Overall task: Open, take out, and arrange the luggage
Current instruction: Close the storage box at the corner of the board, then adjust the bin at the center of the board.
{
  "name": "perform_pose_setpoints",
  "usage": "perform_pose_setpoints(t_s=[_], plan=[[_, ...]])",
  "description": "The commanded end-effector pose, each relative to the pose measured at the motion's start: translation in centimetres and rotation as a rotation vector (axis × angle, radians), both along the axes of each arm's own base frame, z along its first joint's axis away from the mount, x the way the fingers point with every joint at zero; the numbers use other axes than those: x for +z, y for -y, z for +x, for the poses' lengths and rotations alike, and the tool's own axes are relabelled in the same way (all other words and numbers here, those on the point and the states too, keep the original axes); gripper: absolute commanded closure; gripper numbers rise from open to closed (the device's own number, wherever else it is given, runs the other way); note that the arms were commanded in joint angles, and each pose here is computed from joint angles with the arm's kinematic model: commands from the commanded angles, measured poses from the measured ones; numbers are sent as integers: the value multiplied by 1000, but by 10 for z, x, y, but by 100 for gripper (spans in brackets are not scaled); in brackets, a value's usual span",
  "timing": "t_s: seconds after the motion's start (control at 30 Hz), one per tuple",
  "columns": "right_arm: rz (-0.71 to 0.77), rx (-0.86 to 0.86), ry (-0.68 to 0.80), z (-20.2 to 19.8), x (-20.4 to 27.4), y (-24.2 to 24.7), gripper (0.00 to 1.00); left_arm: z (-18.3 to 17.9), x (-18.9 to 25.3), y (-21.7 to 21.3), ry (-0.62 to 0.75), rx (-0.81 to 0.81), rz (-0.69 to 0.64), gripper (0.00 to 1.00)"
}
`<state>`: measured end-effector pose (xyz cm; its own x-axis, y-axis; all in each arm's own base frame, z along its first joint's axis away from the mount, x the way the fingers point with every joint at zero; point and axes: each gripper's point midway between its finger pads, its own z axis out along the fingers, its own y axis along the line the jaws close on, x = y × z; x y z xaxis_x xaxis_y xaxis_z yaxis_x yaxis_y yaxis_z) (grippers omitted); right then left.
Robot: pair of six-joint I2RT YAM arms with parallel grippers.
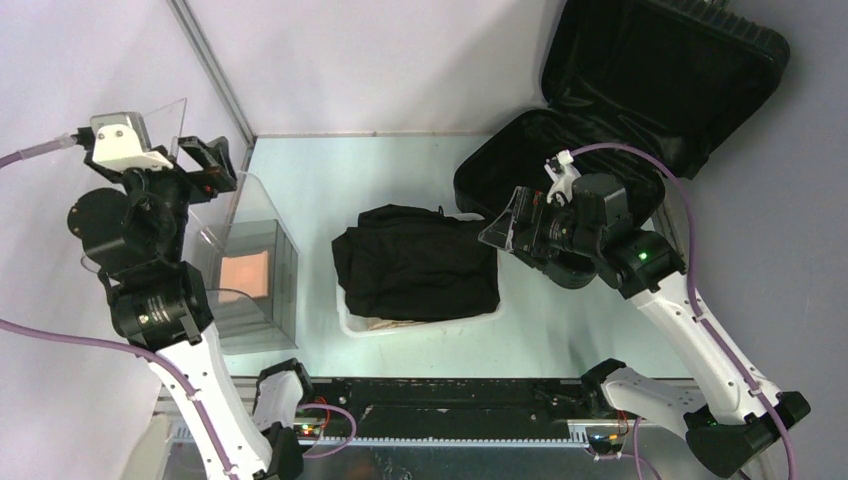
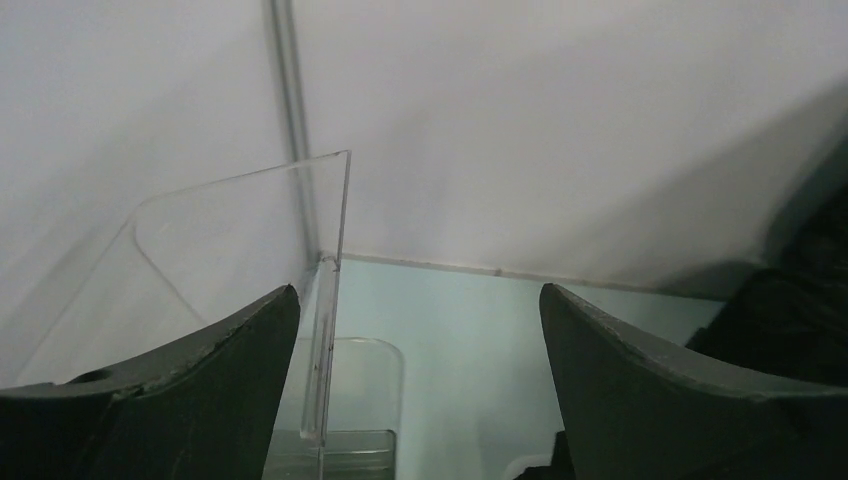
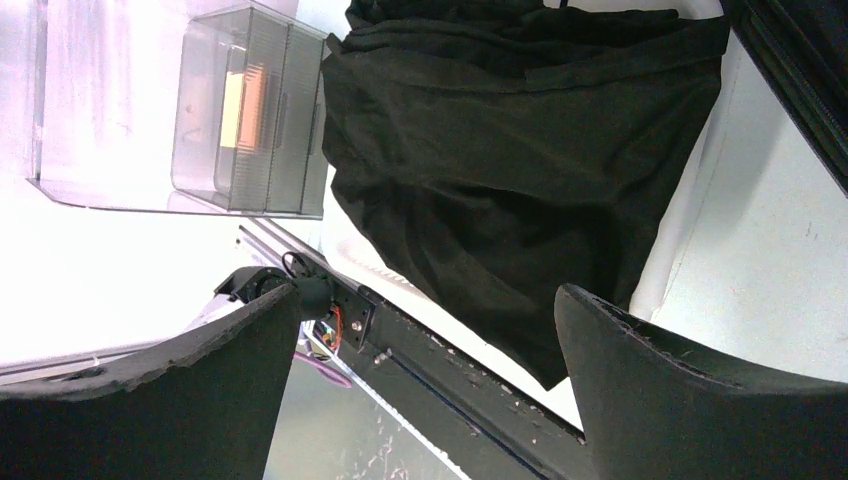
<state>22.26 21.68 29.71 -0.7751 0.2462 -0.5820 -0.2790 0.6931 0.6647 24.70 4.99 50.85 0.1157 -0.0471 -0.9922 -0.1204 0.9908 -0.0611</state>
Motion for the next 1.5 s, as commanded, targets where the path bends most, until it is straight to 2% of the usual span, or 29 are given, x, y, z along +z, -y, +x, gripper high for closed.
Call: perform_pose_setpoints(t_s=[0.0,0.23,0.47,0.57,0.7,0.83,0.9,0.93,1.03,1.23,1.33,1.47], plan=[[12,-3,67,-1,20,4,0,2,-14,24,-7,-129,-96,9],[31,11,54,3,20,-5,0,-8,-4,57,39,-291,-127,8],[12,-1,57,2,18,-1,0,-7,0,89,84,-503,-217,8],[-1,-18,50,3,15,2,0,-2,-8,91,84,-532,-287,8],[-37,-71,41,8,8,11,0,8,-24,81,50,-478,-338,8],[-61,-98,65,13,8,15,0,23,-48,78,-37,-449,-341,8],[-61,-112,76,20,8,14,0,31,-69,82,-131,-441,-348,9],[-59,-118,79,22,9,11,0,32,-70,83,-148,-436,-330,10],[-42,-116,108,34,10,-9,4,43,-109,80,-316,-341,-246,10],[46,33,135,36,8,-86,8,38,-156,91,-564,-290,-81,12],[74,75,121,34,5,-102,9,31,-178,95,-648,-254,-24,12],[41,110,112,27,-2,-101,8,22,-221,106,-743,-260,-18,15]])
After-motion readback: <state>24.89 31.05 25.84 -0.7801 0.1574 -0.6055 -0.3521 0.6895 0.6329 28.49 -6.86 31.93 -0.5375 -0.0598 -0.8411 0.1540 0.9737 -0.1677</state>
